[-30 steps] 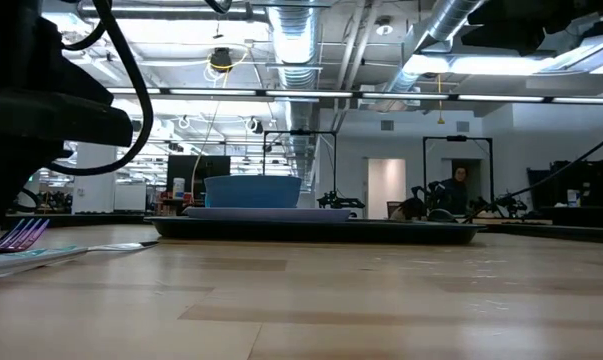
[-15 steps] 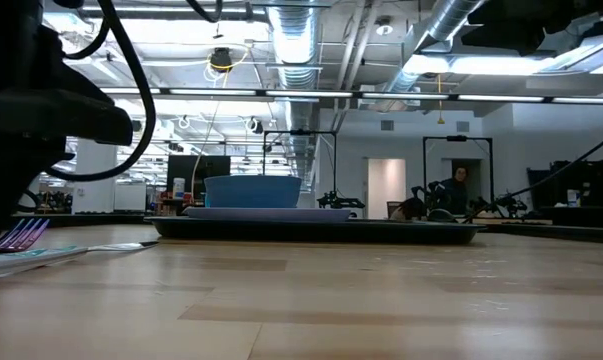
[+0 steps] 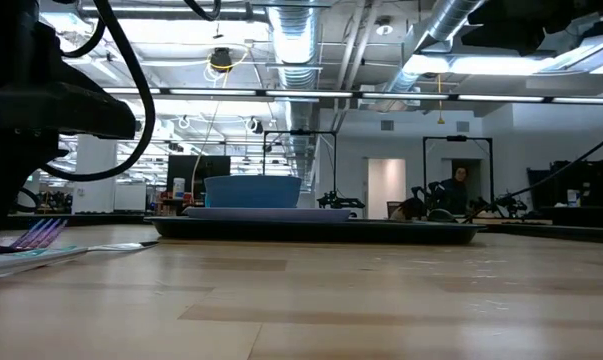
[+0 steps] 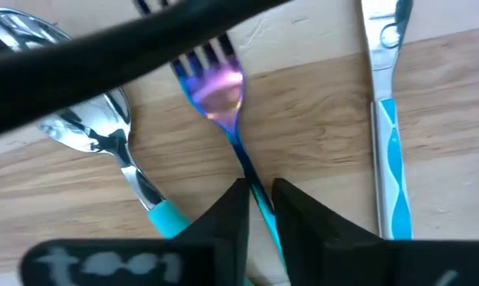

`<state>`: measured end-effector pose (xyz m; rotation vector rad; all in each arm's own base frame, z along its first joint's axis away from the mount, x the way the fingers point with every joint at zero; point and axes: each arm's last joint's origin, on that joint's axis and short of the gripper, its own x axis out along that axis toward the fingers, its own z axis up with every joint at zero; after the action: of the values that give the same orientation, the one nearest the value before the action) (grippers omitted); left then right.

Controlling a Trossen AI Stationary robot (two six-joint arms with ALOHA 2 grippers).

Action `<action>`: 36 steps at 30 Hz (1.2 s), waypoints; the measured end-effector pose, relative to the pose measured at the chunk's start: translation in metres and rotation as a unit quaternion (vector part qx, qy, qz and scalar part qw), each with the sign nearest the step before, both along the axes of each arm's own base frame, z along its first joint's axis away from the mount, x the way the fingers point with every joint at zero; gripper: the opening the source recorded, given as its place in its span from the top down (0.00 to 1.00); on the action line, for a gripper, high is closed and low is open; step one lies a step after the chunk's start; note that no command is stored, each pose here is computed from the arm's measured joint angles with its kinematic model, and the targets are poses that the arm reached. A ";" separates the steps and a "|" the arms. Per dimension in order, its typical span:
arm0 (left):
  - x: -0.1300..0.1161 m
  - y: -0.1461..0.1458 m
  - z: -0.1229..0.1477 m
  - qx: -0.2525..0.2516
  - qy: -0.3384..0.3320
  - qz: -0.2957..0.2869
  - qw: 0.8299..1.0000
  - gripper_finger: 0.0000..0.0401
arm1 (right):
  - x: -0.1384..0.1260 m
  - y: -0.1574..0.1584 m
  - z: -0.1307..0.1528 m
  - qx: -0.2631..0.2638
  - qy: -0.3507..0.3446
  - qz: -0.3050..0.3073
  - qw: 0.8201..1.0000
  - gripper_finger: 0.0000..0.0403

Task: Set up tray
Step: Put the blue fork on top of the black napkin on the black tray

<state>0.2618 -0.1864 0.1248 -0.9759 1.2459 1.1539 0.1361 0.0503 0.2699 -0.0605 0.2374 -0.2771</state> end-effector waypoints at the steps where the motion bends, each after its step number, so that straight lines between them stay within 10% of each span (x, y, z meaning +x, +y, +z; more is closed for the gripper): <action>1: 0.000 0.000 0.000 0.002 -0.002 0.000 1.000 0.91 | 0.000 0.000 0.000 0.000 0.000 0.000 1.000 0.38; 20: 0.005 -0.002 0.012 0.031 -0.028 -0.028 0.999 0.98 | 0.000 0.000 0.000 0.000 0.000 -0.001 1.000 0.38; 36: 0.023 0.001 0.080 0.186 -0.059 -0.067 0.979 0.98 | 0.000 0.000 0.000 0.006 -0.002 -0.002 1.000 0.38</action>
<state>0.2851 -0.1854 0.2044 -0.6599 0.9420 1.1515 0.1362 0.0503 0.2699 -0.0478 0.2350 -0.2800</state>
